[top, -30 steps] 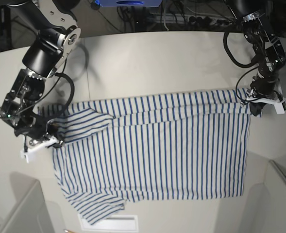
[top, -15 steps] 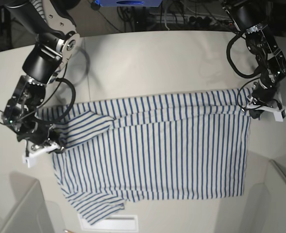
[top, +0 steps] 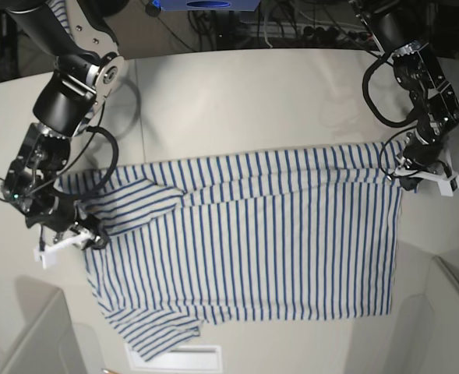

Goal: Fold the T-shirt properly
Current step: 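Drag the held shoulder edge further toward the robot with both grippers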

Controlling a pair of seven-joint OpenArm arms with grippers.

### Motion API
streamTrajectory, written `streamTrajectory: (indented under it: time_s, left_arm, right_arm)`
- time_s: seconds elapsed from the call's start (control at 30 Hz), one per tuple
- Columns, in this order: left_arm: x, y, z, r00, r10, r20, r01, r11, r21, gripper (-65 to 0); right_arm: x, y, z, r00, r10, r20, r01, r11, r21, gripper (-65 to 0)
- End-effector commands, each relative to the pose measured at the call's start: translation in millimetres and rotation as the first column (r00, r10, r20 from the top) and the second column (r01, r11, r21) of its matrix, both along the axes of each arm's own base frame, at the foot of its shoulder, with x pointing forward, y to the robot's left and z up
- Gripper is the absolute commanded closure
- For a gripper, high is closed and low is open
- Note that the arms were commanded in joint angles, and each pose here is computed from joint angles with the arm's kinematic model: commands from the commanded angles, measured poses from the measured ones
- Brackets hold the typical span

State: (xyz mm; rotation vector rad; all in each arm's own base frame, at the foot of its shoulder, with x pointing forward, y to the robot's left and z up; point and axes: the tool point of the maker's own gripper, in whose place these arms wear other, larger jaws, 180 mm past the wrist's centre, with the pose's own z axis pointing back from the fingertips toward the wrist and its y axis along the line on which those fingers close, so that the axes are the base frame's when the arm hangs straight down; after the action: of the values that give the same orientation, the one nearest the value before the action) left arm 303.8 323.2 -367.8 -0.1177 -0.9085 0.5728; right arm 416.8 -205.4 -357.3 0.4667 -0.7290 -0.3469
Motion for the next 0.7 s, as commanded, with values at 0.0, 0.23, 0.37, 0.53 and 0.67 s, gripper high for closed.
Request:
streamTrajectory:
  time_s: [0.0, 0.23, 0.37, 0.53, 0.67]
  left_arm:
    - [10.8, 6.8, 17.3, 0.999, 0.001, 0.052, -0.002, 1.0, 0.025, -1.6]
    - [22.6, 8.6, 5.7, 0.999, 0.025, 0.041, -0.023, 0.999, -0.026, -37.4]
    - [30.7, 10.0, 14.2, 0.997, 0.028, 0.066, -0.026, 0.999, -0.029, -47.1]
    - [19.4, 6.7, 40.0, 0.993, -0.002, 0.117, -0.004, 0.999, 0.045, -48.9]
    - [-0.1, -2.6, 56.1, 0.988, -0.006, 0.153, -0.007, 0.997, 0.083, -48.9]
  right_arm:
    - [14.7, -7.1, 22.3, 0.997, -0.017, 0.077, 0.018, 1.0, -0.005, -34.1]
    - [11.0, -13.9, 24.9, 0.994, -0.038, 0.1, 0.041, 0.999, -0.021, -35.4]
    - [0.9, -19.8, 35.2, 0.989, -0.046, 0.14, 0.056, 0.997, -0.062, -35.4]
    - [-21.6, -28.4, 56.7, 0.971, -0.085, 0.223, 0.113, 0.987, -0.115, -35.4]
    - [-50.3, -51.4, 61.6, 0.94, -0.242, 0.24, 0.267, 0.961, -0.077, -35.4]
